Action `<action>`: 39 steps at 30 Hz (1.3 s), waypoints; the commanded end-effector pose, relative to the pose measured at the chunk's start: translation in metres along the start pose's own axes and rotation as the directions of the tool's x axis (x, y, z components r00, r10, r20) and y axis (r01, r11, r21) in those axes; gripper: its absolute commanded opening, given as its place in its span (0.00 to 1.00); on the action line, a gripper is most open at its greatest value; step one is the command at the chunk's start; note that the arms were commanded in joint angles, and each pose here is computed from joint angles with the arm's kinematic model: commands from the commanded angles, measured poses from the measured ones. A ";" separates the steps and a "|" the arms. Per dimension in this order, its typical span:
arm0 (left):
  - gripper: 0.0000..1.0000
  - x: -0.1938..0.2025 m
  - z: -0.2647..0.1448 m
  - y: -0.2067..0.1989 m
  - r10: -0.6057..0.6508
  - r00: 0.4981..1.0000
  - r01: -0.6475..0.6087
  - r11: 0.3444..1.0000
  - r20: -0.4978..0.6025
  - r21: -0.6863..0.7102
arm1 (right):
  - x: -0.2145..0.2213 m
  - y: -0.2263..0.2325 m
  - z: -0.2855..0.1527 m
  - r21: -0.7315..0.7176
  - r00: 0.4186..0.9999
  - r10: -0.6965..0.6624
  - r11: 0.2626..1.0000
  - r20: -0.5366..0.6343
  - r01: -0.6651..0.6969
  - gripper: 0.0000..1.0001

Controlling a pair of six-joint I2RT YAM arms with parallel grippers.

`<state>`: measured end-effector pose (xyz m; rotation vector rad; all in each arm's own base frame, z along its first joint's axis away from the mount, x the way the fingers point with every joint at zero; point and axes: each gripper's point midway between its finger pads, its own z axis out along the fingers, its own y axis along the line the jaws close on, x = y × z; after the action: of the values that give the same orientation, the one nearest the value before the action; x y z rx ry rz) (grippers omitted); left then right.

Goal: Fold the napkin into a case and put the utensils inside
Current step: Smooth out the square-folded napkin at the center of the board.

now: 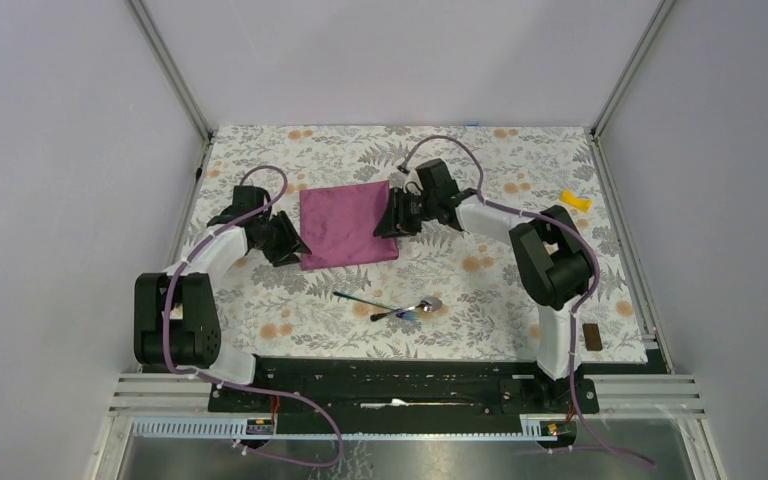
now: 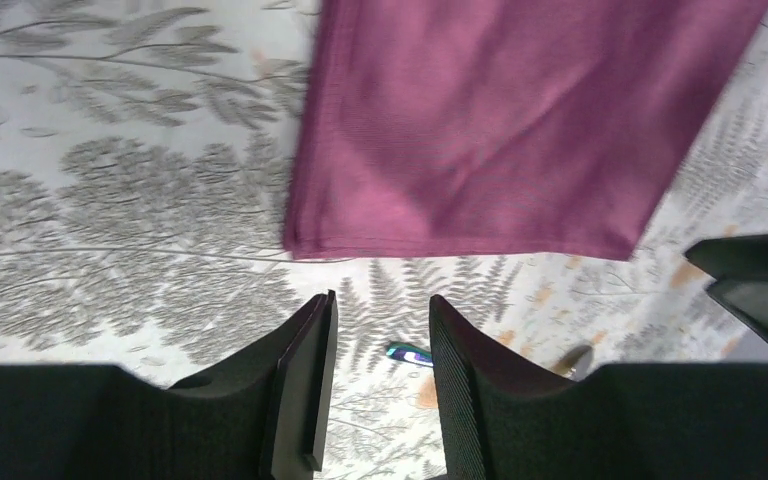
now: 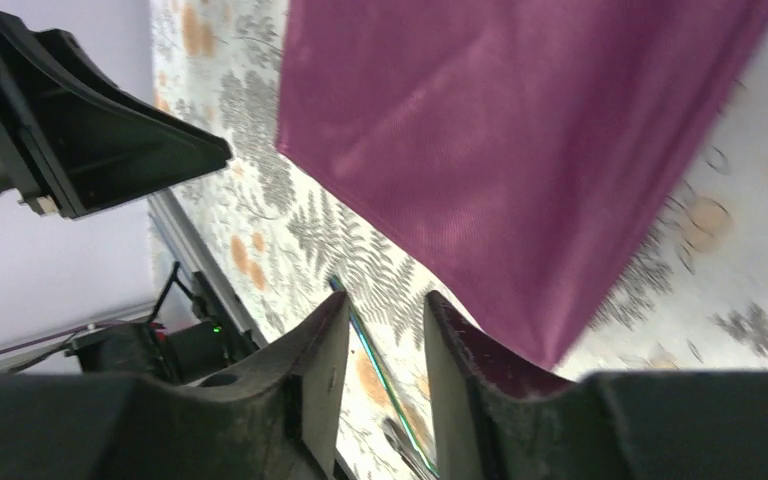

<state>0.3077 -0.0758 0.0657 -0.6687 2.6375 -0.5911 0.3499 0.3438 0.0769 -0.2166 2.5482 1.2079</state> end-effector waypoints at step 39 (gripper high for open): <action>0.44 0.011 0.063 0.022 -0.008 0.998 0.005 0.998 -0.055 -0.056 | 0.033 -0.070 0.017 0.095 0.988 0.152 0.984 -0.019 -0.150 0.33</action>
<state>0.3430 -0.1017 0.0244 -0.6712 2.6437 -0.7232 0.3426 0.3321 0.0158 -0.0611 2.6519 1.2499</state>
